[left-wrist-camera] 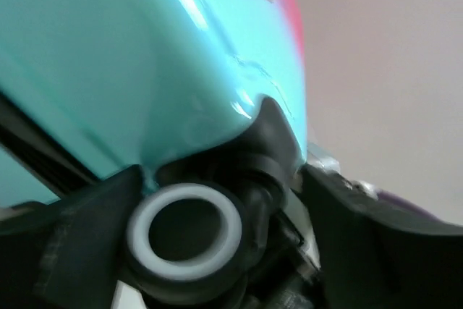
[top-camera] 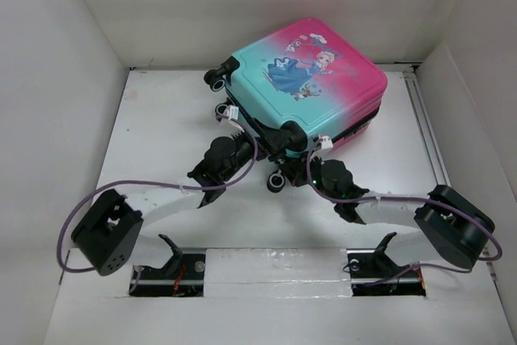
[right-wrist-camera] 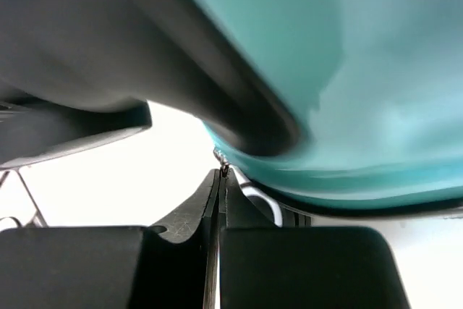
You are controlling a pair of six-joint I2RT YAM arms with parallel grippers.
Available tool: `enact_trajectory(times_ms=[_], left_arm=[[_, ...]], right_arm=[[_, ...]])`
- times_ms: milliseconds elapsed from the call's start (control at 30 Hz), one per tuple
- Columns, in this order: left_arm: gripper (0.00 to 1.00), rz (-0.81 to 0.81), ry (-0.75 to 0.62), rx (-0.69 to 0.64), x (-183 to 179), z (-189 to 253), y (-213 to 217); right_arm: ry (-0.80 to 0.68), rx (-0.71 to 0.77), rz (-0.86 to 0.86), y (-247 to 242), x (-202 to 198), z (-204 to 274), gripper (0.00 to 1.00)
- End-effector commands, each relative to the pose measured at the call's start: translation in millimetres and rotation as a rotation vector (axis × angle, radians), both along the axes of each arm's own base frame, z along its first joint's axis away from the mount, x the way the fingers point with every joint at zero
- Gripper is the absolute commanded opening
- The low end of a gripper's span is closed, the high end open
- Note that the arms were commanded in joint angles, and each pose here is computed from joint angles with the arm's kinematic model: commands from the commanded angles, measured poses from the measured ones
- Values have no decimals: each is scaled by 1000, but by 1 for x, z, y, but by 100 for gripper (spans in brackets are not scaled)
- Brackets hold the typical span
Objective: Pack the luggage
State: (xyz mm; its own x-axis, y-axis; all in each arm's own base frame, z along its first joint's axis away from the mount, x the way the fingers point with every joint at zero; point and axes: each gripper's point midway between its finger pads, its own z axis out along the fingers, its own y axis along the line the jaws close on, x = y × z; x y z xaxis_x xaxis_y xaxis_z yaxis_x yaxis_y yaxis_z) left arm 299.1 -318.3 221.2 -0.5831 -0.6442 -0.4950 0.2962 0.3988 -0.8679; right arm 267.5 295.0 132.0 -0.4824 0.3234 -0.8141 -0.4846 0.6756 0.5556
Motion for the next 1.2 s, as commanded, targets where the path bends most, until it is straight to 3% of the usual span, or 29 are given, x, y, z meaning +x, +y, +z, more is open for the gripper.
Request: enact_trajectory(times_ms=[0, 33, 167, 233, 267, 300, 400, 667, 900, 1167], left_arm=[[93, -50, -249, -106, -33, 102, 4], [100, 143, -271, -44, -12, 104, 32], [100, 454, -251, 18, 32, 112, 118], [100, 483, -165, 32, 55, 98, 146], [100, 417, -157, 24, 60, 96, 147], [100, 496, -95, -2, 83, 83, 183], [99, 498, -47, -54, 113, 57, 218], [93, 366, 1, -216, 174, 36, 212], [91, 322, -92, -299, 194, 57, 207], [86, 304, -16, -343, 217, 31, 203]], right_arm=[[-28, 192, 67, 14, -23, 46, 0], [-38, 167, 40, 9, -20, 44, 0], [-38, 132, 13, 2, -15, 39, 0], [-32, 125, 12, 2, -15, 39, 0], [-25, 119, 21, 3, -16, 37, 0], [-25, 119, 21, 3, -16, 37, 0], [-37, 123, 47, 8, -17, 44, 0], [-27, 96, 108, 18, -24, 35, 0], [-12, 84, 126, 20, -27, 30, 0], [-3, 77, 135, 21, -28, 26, 0]])
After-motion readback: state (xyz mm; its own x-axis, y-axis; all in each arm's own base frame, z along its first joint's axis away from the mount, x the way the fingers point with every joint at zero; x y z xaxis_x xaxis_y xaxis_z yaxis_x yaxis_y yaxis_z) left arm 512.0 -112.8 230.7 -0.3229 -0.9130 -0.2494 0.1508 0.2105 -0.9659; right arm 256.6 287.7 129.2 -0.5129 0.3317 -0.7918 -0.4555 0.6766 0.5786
